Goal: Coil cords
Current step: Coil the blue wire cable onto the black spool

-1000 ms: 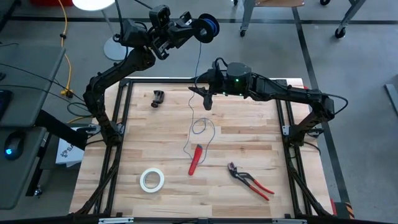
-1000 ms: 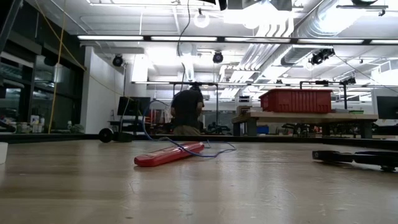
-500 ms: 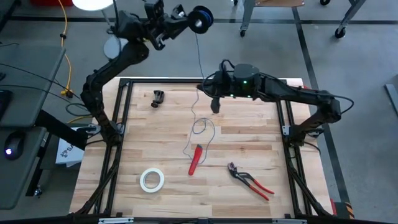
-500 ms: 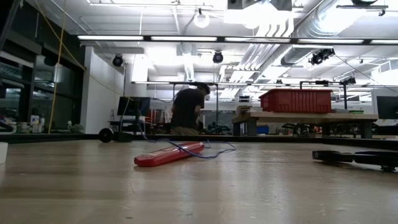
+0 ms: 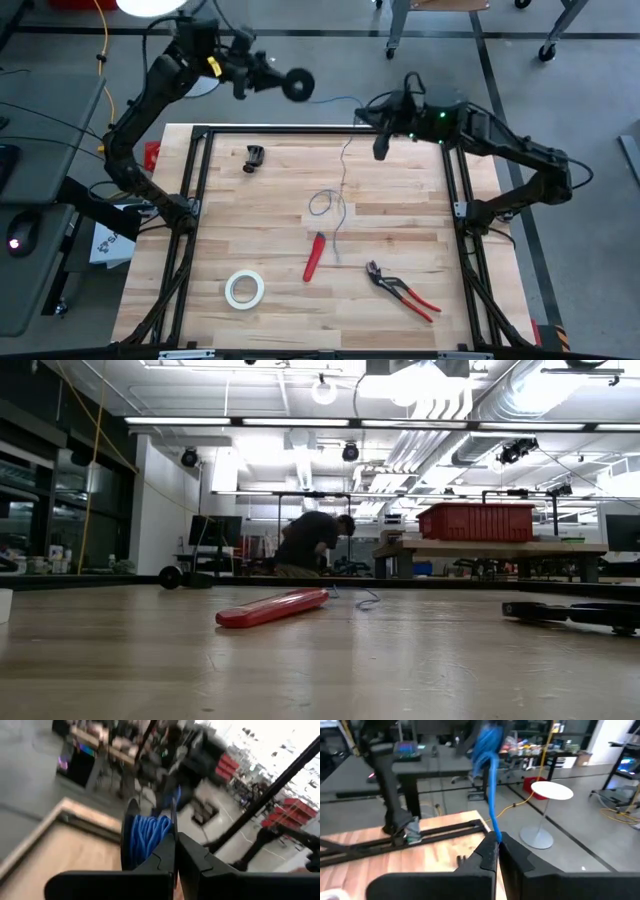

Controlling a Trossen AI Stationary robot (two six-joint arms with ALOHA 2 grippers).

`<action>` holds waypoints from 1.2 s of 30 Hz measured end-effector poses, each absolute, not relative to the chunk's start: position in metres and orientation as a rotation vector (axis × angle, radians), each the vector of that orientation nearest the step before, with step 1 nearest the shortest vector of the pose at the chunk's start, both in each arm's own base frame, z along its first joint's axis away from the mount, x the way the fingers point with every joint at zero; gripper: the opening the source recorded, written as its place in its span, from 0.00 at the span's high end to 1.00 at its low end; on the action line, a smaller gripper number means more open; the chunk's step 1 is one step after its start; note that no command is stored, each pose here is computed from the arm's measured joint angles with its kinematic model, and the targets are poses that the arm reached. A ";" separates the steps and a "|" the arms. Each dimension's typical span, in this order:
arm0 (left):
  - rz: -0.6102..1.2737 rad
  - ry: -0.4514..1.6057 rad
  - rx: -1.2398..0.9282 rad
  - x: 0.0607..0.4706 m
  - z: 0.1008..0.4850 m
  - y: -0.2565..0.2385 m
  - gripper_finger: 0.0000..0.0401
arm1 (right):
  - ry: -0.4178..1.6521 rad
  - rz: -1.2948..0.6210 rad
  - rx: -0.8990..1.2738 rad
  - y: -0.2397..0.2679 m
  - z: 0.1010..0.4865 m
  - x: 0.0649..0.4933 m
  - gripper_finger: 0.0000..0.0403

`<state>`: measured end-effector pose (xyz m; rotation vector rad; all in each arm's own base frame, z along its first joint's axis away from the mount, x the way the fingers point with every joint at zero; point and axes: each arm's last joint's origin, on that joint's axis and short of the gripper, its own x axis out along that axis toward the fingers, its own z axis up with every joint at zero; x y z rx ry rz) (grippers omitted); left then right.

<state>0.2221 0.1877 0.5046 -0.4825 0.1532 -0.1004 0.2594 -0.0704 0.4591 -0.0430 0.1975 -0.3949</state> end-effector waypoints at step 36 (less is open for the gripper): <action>-0.674 0.155 -0.721 0.371 0.466 0.150 1.00 | 0.047 -0.201 0.110 -0.086 0.468 0.264 1.00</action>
